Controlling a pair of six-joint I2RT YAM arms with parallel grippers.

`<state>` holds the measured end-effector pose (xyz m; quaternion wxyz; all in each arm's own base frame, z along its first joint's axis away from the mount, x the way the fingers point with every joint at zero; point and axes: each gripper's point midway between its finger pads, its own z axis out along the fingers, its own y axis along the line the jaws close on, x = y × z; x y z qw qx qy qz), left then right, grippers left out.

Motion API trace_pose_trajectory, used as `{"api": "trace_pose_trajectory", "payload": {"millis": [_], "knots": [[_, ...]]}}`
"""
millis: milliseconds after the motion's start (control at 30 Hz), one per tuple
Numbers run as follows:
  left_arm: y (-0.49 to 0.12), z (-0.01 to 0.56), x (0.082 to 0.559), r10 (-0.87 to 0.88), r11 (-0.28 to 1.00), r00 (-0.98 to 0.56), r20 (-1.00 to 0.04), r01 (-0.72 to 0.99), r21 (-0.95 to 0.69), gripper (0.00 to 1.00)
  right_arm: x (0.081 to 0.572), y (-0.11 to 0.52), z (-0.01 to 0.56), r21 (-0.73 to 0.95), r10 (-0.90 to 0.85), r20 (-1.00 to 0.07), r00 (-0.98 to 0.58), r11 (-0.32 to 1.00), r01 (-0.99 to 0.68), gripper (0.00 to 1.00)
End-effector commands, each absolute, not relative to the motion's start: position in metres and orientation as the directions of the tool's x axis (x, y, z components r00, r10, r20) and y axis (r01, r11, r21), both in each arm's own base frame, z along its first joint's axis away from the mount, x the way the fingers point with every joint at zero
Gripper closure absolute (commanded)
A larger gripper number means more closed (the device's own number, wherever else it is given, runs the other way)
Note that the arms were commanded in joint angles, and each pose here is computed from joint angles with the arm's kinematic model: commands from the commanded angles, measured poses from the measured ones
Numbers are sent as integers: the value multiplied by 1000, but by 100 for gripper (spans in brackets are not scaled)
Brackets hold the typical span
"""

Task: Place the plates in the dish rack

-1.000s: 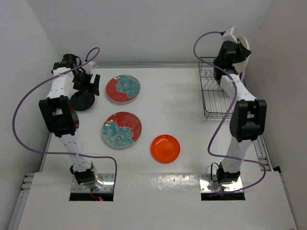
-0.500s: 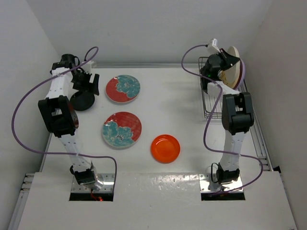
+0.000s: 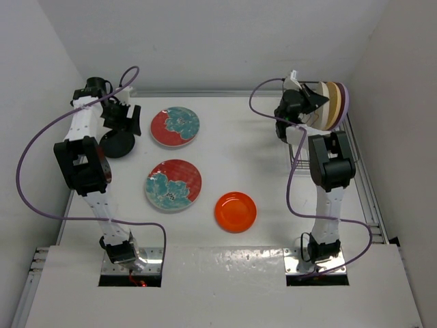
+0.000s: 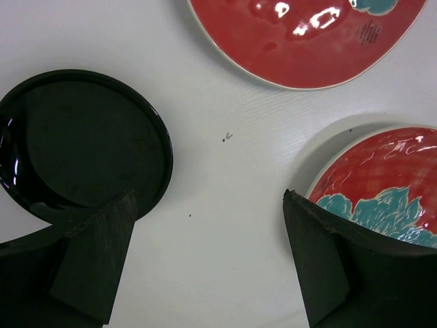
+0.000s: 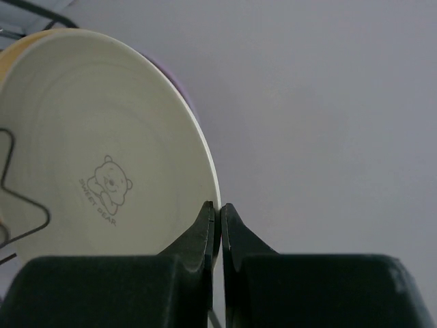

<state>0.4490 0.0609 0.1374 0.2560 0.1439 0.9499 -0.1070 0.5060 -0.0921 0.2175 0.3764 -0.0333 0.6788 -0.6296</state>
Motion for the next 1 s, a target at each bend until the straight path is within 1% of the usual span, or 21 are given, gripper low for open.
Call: {"api": "trace_pose_trajectory", "payload": {"millis": [0,33,67,100,133,167,267,333,467,500,567,600,633,667,700,733,767,800,867,900,967], "knots": [[65,149,450,209,939,-811,-546,322,-119,8,506,-89,203,-856,-480,-515,-710,256,449,97],[65,149,450,209,939,-811,-546,322,-119,8,508,-89,198,-843,-467,-538,-702,283,458,96],[67,149,450,210,942,-813,-543,318,-112,8,510,-91,196,-850,-462,-526,-714,288,440,91],[68,148,450,211,944,-815,-539,314,-105,8,511,-91,195,-837,-453,-546,-704,306,453,87],[73,148,449,204,946,-817,-539,305,-105,8,512,-92,189,-846,-450,-532,-718,317,428,83],[73,148,449,203,947,-817,-539,305,-105,8,513,-91,195,-840,-447,-542,-711,325,435,77],[76,148,449,187,951,-822,-538,289,-110,7,514,-91,198,-821,-437,-569,-697,349,452,77],[80,148,448,180,954,-823,-538,280,-110,7,514,-91,199,-825,-440,-562,-700,349,443,75],[85,148,447,172,956,-825,-538,271,-110,7,511,-91,217,-817,-440,-575,-690,346,461,68],[87,149,449,175,958,-822,-543,268,-98,7,509,-89,232,-801,-441,-599,-669,353,484,62],[101,149,449,156,967,-823,-546,240,-86,7,510,-84,241,-796,-452,-605,-656,369,480,52],[104,149,448,135,971,-827,-545,219,-93,6,506,-80,262,-774,-454,-633,-627,383,505,39],[110,145,450,117,975,-829,-546,202,-97,6,509,-61,268,-759,-478,-651,-590,419,498,32],[119,146,453,79,981,-827,-556,163,-103,6,510,-64,272,-764,-482,-645,-593,427,483,26],[122,139,453,63,985,-840,-538,140,-102,6,506,-59,286,-726,-466,-687,-558,468,504,16],[132,140,456,41,989,-840,-541,110,-95,6,503,-55,284,-740,-471,-670,-573,484,467,12],[135,127,458,24,991,-853,-521,89,-99,6,512,-38,288,-723,-496,-687,-531,541,429,9],[149,126,459,-23,995,-853,-521,33,-98,6,509,-30,292,-664,-449,-740,-500,609,434,7],[170,118,463,-72,997,-840,-538,-38,-74,6,509,-8,297,-631,-459,-751,-474,711,311,4],[186,108,462,-139,990,-836,-531,-108,-88,6,500,-2,290,-577,-401,-776,-487,764,290,4],[201,97,461,-190,982,-832,-521,-159,-104,6,501,19,287,-496,-369,-816,-445,842,211,3]]}}
